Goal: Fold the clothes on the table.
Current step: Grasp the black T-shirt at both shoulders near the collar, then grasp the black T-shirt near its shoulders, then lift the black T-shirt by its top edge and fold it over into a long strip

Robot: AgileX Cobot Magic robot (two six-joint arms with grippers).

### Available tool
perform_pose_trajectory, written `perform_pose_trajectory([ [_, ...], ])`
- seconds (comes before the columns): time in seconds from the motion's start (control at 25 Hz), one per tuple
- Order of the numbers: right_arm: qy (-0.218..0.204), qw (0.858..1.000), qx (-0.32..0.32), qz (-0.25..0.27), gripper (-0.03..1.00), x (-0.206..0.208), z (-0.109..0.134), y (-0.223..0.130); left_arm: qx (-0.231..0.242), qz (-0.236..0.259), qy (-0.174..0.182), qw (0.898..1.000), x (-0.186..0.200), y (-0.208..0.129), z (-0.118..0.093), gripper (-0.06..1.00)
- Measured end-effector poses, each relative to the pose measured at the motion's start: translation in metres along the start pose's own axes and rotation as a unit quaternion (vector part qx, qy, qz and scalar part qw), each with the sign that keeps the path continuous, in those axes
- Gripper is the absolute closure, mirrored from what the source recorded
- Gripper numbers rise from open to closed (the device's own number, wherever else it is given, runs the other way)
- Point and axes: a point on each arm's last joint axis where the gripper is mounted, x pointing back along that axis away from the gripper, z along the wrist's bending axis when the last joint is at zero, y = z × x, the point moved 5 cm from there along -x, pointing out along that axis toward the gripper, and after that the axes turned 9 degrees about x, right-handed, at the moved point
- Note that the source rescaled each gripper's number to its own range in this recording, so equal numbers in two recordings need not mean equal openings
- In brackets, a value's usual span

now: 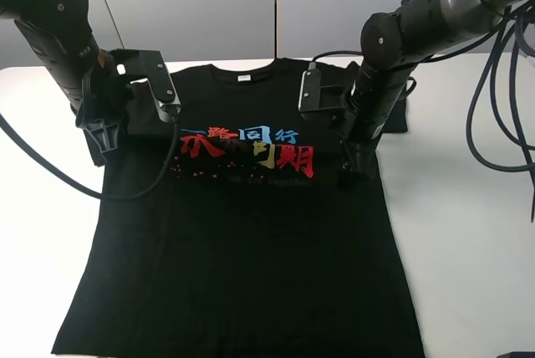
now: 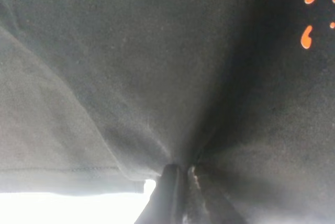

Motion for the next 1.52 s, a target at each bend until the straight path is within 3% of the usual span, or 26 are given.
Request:
perform_pose_trajectory([
  [0.24,-0.003,1.0,0.0,-0.001,0.01,0.0,-0.001,0.001,0.0,0.001,0.001,1.0,0.0,0.0,0.0,0.94],
  [0.44,-0.006,1.0,-0.001,-0.003,0.39,-0.001,-0.002,0.001,0.0,0.001,0.001,1.0,0.0,0.0,0.0,0.94],
  [0.76,-0.033,0.999,-0.029,-0.015,0.92,-0.002,-0.01,0.004,0.0,0.006,-0.001,1.0,0.0,-0.002,0.0,0.94],
  [0.8,-0.033,0.999,-0.031,-0.015,0.95,-0.002,-0.01,0.004,0.0,0.006,-0.001,1.0,0.0,-0.002,0.0,0.94],
  [1.12,-0.039,0.997,-0.058,-0.02,0.96,0.012,-0.01,0.005,0.006,-0.006,0.004,1.0,0.001,0.001,0.001,0.94],
  [1.28,-0.079,0.995,-0.06,-0.023,0.96,0.04,-0.018,0.004,0.024,-0.023,0.011,0.999,0.001,0.006,0.003,0.94],
  [1.52,-0.174,0.981,-0.083,-0.007,0.96,0.077,-0.036,-0.006,0.042,-0.052,0.025,0.997,0.007,0.018,0.011,0.94],
])
